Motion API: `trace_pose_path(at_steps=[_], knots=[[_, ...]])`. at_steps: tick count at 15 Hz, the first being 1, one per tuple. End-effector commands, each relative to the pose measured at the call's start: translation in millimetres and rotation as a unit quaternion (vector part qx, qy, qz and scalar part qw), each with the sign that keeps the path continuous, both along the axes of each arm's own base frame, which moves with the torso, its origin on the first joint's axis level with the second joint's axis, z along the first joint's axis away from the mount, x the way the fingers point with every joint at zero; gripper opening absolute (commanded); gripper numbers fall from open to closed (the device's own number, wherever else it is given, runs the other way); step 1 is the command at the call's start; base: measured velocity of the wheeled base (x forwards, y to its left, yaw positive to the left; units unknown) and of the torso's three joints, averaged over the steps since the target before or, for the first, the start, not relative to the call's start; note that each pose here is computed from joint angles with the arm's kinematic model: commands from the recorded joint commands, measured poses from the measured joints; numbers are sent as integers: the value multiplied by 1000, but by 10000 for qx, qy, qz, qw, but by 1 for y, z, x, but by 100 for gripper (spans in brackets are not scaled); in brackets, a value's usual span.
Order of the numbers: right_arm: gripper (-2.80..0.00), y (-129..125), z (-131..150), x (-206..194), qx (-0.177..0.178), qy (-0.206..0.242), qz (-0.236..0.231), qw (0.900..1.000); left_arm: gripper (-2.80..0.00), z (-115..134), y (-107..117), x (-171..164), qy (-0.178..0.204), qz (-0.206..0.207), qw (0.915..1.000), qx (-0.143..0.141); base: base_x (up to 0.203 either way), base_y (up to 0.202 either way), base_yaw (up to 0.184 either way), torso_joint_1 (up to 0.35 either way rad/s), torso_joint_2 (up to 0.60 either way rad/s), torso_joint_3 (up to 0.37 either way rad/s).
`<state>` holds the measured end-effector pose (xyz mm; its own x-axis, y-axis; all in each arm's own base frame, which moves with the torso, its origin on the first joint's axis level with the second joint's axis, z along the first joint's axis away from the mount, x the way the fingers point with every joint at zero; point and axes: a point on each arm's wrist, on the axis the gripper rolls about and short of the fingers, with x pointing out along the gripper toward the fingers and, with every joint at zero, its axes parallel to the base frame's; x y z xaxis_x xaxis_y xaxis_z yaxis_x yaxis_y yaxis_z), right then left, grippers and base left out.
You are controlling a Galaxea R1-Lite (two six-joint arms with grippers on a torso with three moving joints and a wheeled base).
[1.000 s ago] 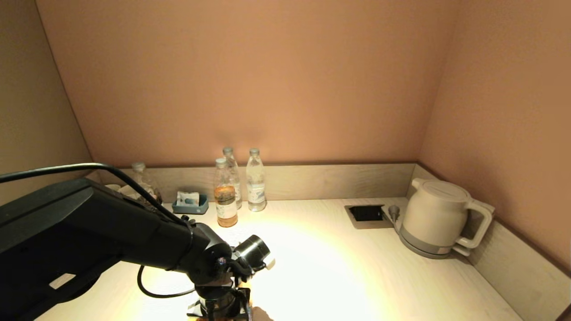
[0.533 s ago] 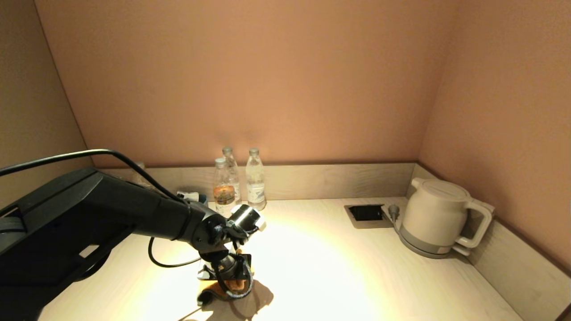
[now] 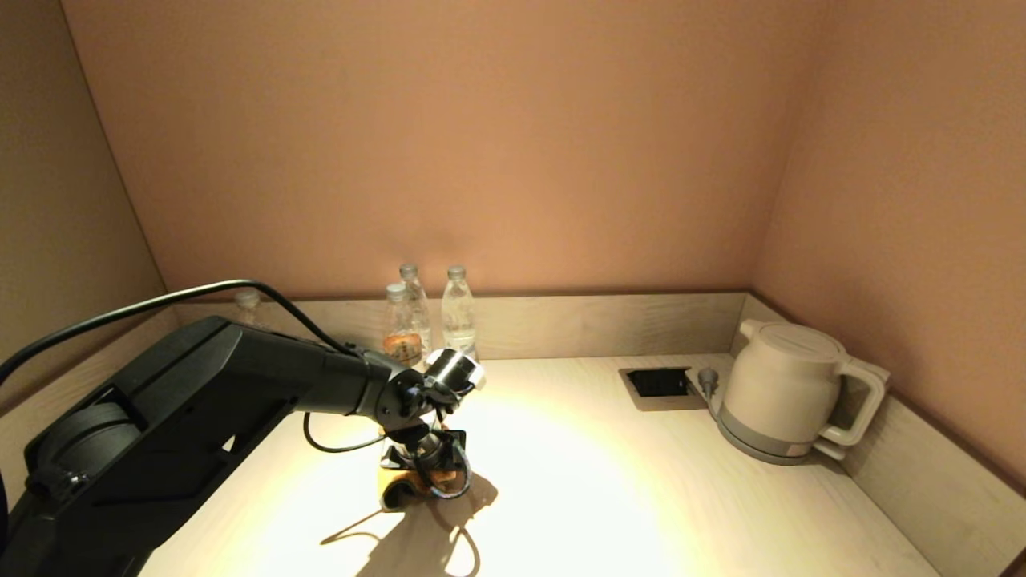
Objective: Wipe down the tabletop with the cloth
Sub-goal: Sweep the stains on the table
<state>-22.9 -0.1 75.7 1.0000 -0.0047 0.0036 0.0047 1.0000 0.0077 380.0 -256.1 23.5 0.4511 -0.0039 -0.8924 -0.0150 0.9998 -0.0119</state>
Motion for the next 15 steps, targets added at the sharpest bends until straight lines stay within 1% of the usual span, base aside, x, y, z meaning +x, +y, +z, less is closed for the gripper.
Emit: trace_pose_path(at_steps=[1, 2, 3, 5, 6, 7, 8, 9, 10, 11, 12, 15], knots=[[-280, 0, 0, 0, 0, 3, 0, 10000, -280, -9, -3, 4, 33, 0, 10000, 21, 0, 0, 0, 0, 0, 0], [-280, 0, 0, 0, 0, 3, 0, 10000, -280, -8, -5, 5, 14, -55, 10000, 21, 0, 0, 0, 0, 0, 0], [-280, 0, 0, 0, 0, 3, 0, 10000, -280, -3, -10, 9, -94, -148, 9998, -37, 0, 0, 0, 0, 0, 0], [-280, 0, 0, 0, 8, 3, 0, 10000, -280, 4, -23, 7, -140, -368, 9992, -107, 0, 0, 0, 0, 0, 0], [-280, 0, 0, 0, 0, 3, 0, 10000, -280, 4, -25, 5, -114, -406, 9990, -121, 0, 0, 0, 0, 0, 0], [-280, 0, 0, 0, 0, 3, 0, 10000, -280, 8, -38, -3, -100, -599, 9979, -213, 0, 0, 0, 0, 0, 0], [-280, 0, 0, 0, 0, 3, 0, 10000, -280, 11, -46, -8, -78, -712, 9970, -279, 0, 0, 0, 0, 0, 0], [-280, 0, 0, 0, 0, 3, 0, 10000, -280, 12, -56, -17, -75, -852, 9959, -286, 0, 0, 0, 0, 0, 0], [-280, 0, 0, 0, 8, 3, 0, 10000, -280, 13, -72, -31, -74, -1066, 9938, -305, 0, 0, 0, 0, 0, 0], [-280, 0, 0, 0, 8, 3, 0, 10000, -280, 14, -78, -37, -72, -1149, 9928, -320, 0, 0, 0, 0, 0, 0], [-280, 0, 0, 0, 7, 3, 0, 10000, -280, 14, -80, -39, -65, -1166, 9926, -322, 0, 0, 0, 0, 0, 0], [-280, 0, 0, 0, 0, 3, 0, 10000, -280, 13, -116, -83, 89, -1663, 9854, -347, 0, 0, 0, 0, 0, 0]])
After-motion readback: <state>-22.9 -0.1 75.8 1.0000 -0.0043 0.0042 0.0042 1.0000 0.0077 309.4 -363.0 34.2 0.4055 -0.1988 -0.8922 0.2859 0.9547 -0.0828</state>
